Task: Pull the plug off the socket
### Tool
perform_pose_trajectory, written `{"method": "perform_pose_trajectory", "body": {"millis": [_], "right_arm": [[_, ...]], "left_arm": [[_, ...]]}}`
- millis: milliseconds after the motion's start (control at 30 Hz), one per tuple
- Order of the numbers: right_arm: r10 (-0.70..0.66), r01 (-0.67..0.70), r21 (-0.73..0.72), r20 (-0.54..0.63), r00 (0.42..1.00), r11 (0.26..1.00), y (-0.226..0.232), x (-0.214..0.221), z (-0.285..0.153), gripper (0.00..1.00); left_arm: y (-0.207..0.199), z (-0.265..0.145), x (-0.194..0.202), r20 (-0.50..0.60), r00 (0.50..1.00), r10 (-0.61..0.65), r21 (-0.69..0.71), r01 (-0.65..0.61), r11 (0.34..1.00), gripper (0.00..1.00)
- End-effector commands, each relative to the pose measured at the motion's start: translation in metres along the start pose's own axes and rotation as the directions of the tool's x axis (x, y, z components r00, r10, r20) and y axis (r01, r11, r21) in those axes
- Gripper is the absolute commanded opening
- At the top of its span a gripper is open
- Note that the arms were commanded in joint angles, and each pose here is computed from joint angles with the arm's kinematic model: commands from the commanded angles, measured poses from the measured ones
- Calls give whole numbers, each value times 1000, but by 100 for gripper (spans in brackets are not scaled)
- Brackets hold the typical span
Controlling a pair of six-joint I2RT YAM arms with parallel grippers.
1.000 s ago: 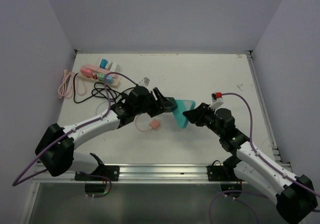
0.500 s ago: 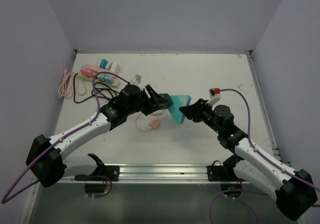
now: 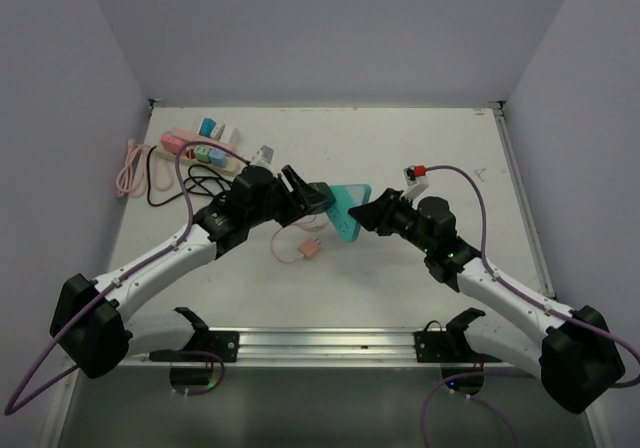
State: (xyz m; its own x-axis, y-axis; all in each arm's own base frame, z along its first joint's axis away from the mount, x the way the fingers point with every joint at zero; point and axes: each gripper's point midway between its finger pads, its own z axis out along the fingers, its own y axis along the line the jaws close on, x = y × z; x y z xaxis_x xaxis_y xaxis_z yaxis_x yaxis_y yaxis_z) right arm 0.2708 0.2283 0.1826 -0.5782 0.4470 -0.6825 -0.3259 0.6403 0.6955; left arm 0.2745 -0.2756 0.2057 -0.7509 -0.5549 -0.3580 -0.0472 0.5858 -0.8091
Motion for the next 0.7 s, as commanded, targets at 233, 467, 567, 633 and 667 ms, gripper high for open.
{"method": "perform_pose_trajectory", "body": {"millis": [233,467,567,633,667], "right_arm": [[36,-44,244,36,999,969,-76,9,-3,25],[72,-83,233,52,996,969,-78,10,3,61],[77,-87,215,52,996,973,-74,8,9,69],[75,-84,202,52,996,976,-70,6,12,70],[74,-82,198,49,996,977,-68,5,12,71]], "left_arm": [[4,13,-32,107,992,69,-18,-67,998,0],[-11,20,-24,82,996,19,49,-23,999,0],[-12,22,-21,85,996,20,46,-23,999,0],[-21,24,-21,93,995,25,75,-32,997,0],[-23,24,-21,95,995,32,76,-39,996,0]]}}
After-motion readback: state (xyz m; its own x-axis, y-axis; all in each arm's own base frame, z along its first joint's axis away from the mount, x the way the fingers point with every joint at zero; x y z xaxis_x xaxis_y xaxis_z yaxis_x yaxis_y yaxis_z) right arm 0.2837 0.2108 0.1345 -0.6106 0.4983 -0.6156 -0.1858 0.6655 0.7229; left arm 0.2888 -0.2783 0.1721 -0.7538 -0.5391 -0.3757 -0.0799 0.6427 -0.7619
